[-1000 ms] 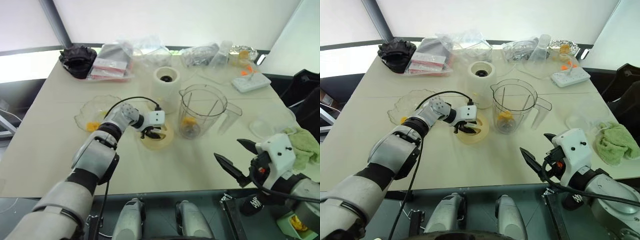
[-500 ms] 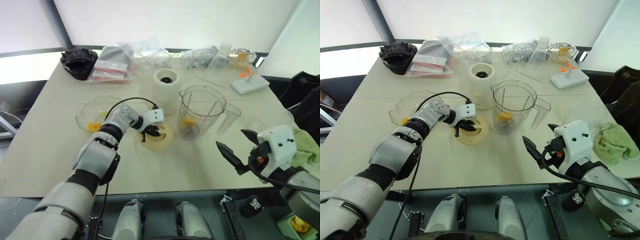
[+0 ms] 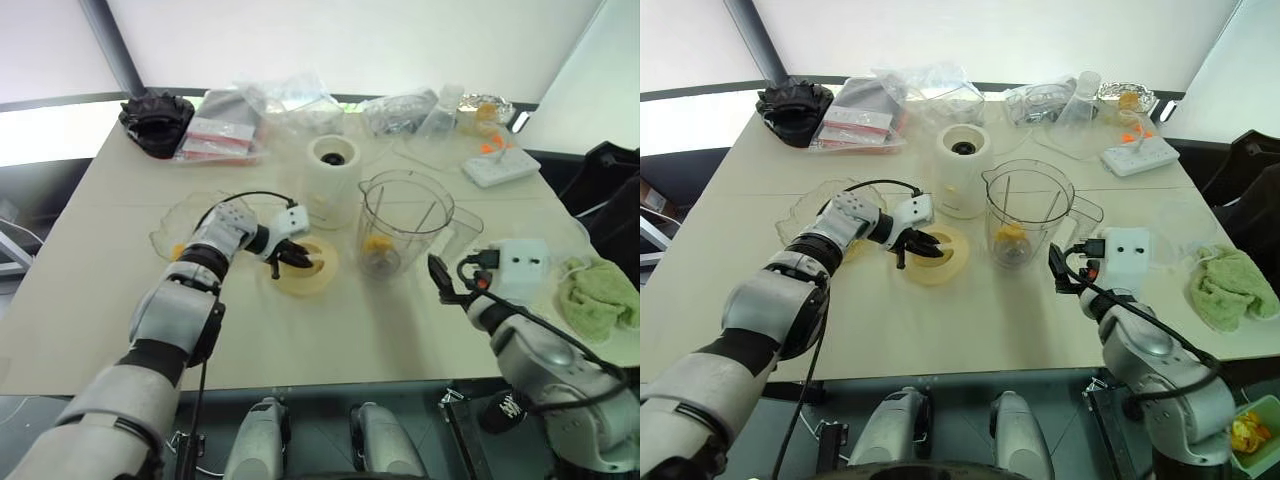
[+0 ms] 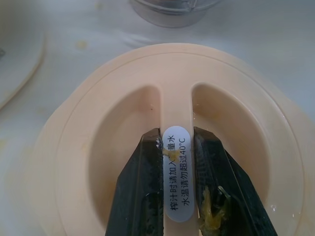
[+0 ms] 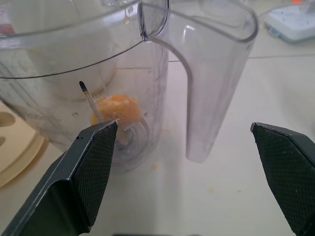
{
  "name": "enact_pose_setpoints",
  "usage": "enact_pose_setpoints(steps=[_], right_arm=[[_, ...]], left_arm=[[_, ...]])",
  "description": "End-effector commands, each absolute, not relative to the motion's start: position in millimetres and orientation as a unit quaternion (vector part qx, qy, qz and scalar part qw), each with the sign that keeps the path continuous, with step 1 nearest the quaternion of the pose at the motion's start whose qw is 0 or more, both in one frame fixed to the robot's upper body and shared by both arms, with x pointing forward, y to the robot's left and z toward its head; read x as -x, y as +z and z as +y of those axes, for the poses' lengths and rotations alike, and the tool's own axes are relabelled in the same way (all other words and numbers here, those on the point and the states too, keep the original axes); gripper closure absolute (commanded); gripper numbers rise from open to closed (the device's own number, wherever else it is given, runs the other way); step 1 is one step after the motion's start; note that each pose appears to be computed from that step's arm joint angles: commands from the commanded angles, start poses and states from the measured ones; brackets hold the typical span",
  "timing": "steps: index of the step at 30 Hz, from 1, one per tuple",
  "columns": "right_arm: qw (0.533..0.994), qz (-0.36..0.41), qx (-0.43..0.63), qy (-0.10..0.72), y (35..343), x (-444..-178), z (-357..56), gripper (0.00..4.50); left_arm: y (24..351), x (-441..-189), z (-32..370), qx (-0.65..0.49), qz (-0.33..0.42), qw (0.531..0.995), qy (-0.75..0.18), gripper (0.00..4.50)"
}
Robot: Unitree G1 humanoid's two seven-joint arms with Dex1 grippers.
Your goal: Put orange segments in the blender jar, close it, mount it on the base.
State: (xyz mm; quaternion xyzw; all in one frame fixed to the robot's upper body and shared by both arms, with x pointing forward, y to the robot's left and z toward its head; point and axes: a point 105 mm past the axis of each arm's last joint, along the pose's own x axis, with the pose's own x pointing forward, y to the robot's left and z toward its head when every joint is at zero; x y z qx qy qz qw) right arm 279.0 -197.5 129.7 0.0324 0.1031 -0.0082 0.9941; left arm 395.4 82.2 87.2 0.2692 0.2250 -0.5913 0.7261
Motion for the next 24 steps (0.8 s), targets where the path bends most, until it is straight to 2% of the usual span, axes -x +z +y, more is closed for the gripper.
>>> enact_pose_setpoints(steps=[1, 6, 11, 23, 24], right_arm=[[0.995, 0.083, -0.043, -0.044, 134, -286, -206, 0.00], [0.991, 0.067, -0.049, -0.102, 131, -299, -216, 0.00], [0.990, 0.050, -0.047, -0.125, 133, -310, -215, 0.00], [0.988, 0.038, -0.063, -0.133, 127, -331, -206, 0.00], [0.989, 0.035, -0.064, -0.132, 128, -333, -206, 0.54]], left_arm=[[113, -400, 78, -0.266, 0.178, 0.731, -0.602, 4.24], [119, -402, 78, -0.258, 0.165, 0.737, -0.602, 4.24], [129, -403, 78, -0.257, 0.149, 0.739, -0.605, 4.24], [155, -411, 92, -0.268, 0.118, 0.757, -0.584, 4.24], [159, -412, 93, -0.268, 0.115, 0.758, -0.583, 4.24]])
